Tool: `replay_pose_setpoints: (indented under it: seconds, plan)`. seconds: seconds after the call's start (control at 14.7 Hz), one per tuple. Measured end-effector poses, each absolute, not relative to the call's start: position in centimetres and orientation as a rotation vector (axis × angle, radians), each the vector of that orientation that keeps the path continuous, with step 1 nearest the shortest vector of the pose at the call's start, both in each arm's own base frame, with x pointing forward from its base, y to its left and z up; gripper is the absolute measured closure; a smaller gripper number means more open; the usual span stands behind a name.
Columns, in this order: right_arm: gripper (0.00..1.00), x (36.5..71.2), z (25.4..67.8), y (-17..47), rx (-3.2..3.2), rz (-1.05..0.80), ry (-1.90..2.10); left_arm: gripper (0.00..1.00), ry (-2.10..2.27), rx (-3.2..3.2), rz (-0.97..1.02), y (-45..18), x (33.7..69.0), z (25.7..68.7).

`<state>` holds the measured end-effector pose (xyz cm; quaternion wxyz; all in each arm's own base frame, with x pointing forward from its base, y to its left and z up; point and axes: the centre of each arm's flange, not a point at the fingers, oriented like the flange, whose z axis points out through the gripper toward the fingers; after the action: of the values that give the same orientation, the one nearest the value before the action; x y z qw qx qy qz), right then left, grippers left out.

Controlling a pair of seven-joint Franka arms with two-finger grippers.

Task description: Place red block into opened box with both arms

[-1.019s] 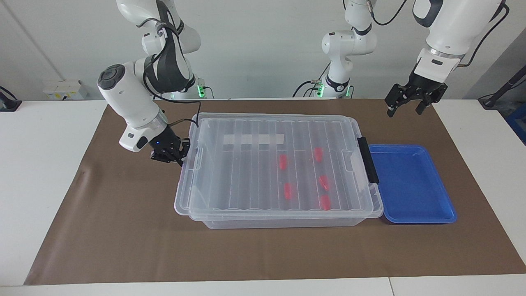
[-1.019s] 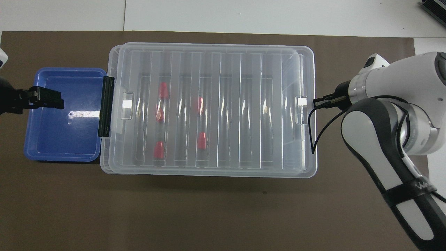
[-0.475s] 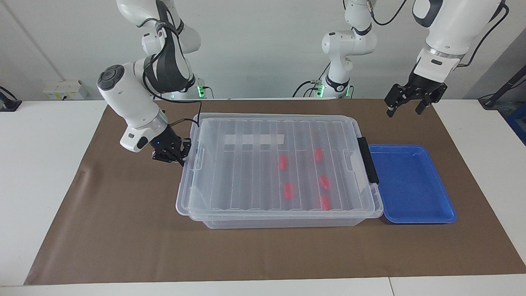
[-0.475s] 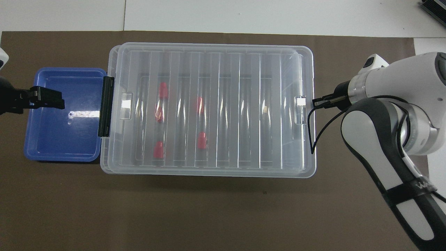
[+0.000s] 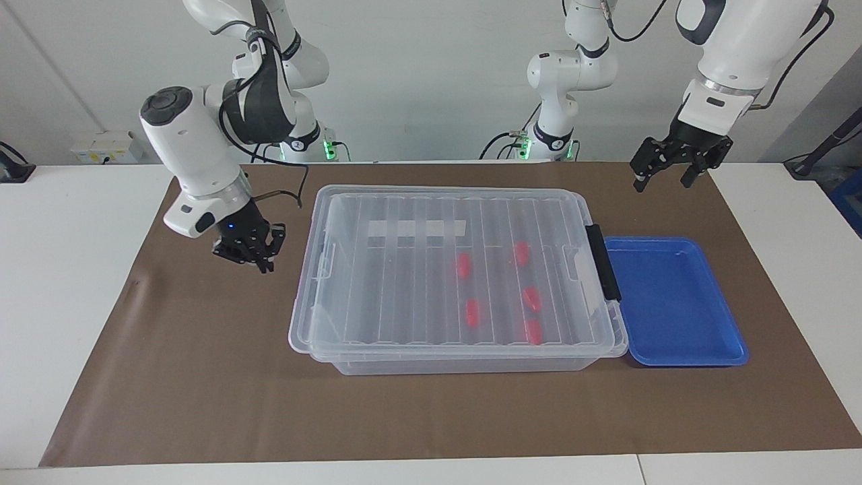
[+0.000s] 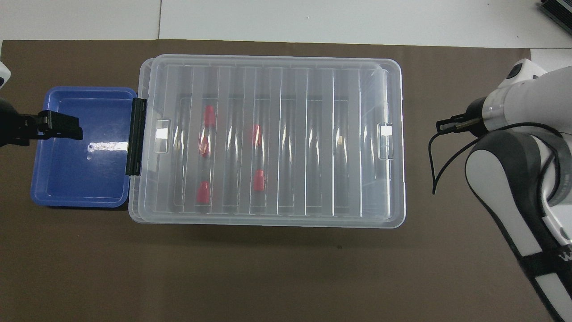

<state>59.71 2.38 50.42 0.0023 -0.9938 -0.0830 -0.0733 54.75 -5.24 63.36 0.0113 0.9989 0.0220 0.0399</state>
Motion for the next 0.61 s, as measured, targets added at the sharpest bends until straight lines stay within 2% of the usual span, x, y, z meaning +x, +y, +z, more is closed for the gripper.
replay_pose_setpoints:
  seconds: [0.41,0.48,0.61]
  plan:
    - [0.07,57.4,57.6,0.9,-3.21,-0.066,0.093,0.0,0.069,3.116,0.125,-5.2,54.7,63.4]
    - [0.0,56.9,58.9,0.4,-3.211,-0.032,0.131,0.0,0.069,3.116,0.125,-5.2,54.7,63.4]
    - [0.0,55.7,61.1,-1.1,-3.209,0.009,0.182,0.0,0.069,3.116,0.125,-5.2,54.7,63.4]
